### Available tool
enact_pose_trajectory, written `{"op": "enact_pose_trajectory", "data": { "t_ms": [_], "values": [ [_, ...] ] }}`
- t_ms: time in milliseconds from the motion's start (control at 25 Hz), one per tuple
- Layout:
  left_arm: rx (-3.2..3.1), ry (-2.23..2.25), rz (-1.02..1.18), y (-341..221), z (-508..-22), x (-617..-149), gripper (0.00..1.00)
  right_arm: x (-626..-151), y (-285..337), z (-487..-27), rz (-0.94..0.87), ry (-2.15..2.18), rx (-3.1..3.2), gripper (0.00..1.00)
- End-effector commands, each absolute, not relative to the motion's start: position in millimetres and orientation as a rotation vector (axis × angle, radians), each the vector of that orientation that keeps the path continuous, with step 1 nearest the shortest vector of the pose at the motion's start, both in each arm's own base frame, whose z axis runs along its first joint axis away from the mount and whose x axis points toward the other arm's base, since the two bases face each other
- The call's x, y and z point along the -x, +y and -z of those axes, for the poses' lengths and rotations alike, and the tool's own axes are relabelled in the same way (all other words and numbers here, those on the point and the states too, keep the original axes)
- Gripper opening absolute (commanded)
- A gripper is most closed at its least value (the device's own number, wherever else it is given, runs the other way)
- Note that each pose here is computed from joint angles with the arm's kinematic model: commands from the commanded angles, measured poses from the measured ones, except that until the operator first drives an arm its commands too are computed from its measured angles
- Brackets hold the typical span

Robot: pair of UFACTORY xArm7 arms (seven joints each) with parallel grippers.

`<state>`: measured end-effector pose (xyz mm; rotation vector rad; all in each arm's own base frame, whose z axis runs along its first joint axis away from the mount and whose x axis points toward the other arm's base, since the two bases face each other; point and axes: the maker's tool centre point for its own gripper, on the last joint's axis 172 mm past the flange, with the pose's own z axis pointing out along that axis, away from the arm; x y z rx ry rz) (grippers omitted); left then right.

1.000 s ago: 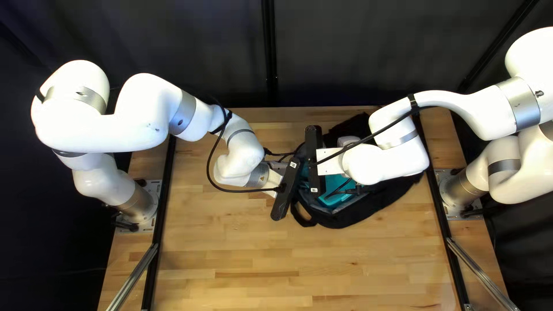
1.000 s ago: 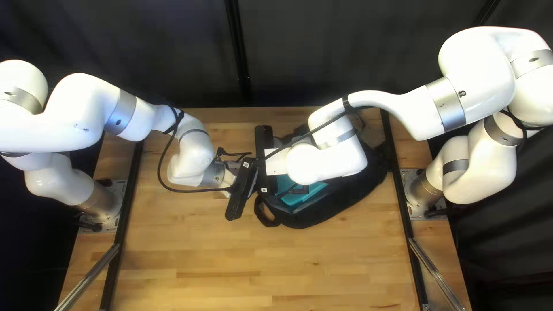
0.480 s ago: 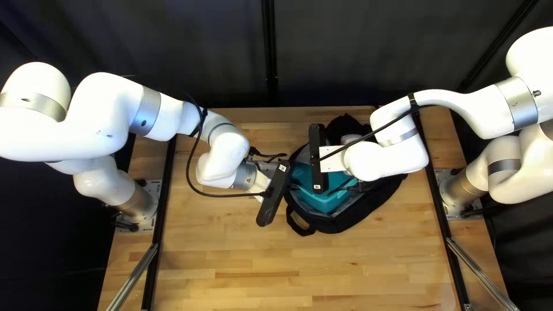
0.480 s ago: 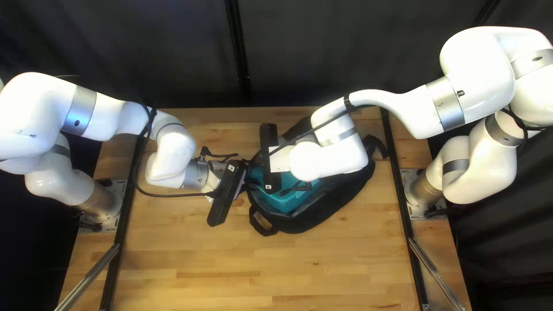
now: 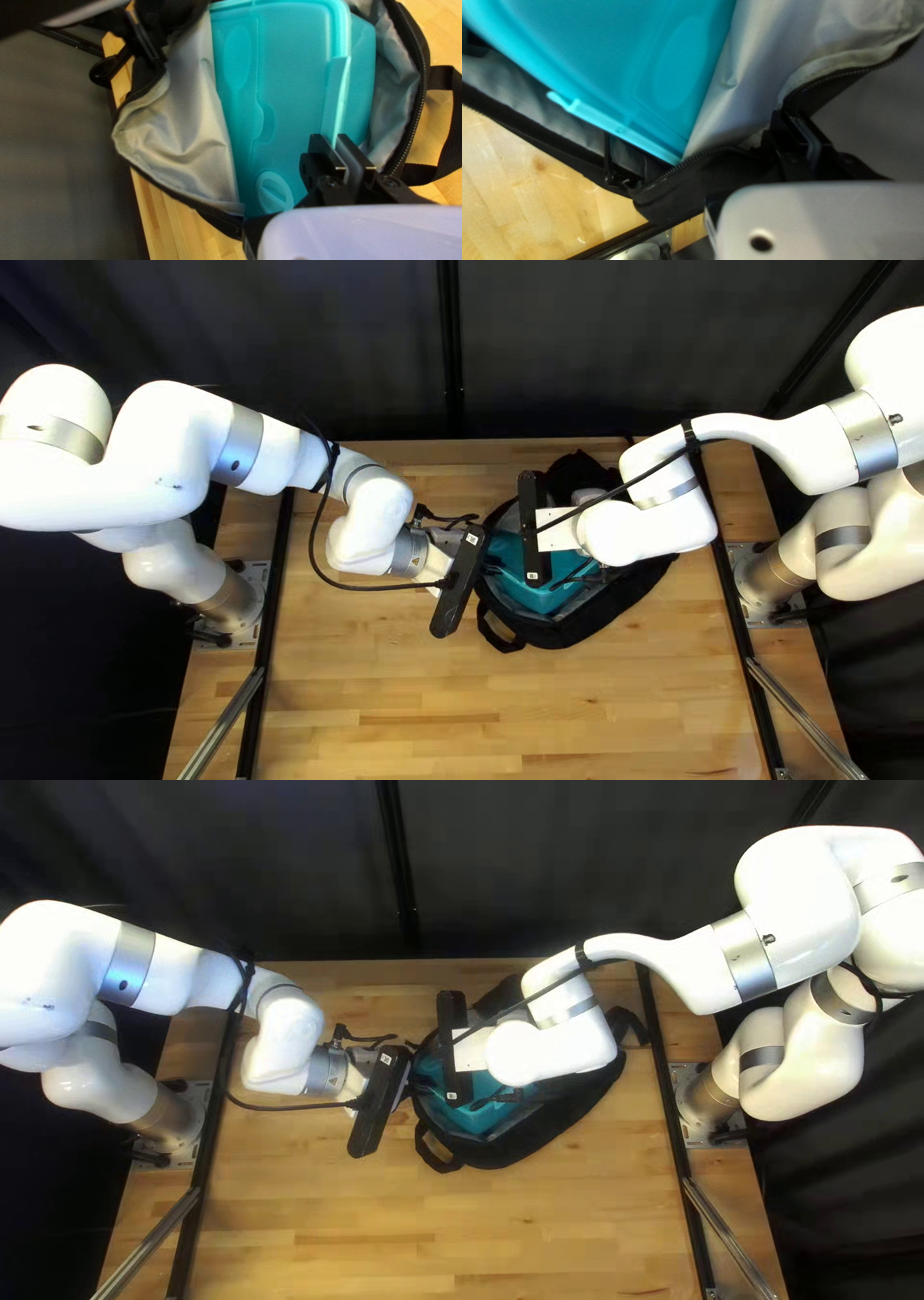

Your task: Remove a lunch box from a kids backpack

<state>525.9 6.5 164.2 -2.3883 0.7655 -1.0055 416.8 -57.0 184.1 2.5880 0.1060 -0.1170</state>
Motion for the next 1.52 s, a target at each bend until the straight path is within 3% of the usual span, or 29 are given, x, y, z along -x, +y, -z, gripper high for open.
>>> {"op": "enact_pose_trajectory", "data": {
  "t_ms": [40, 1520],
  "values": [
    [2.384, 0.729, 1.002, 9, -168, -526, 0.00, -419, -56, -181, 0.115, 0.112, -2.591, 0.00],
    [2.368, 0.682, 0.999, -8, -216, -503, 0.00, -403, -53, -183, 0.128, 0.099, -2.592, 0.00]
  ]
}}
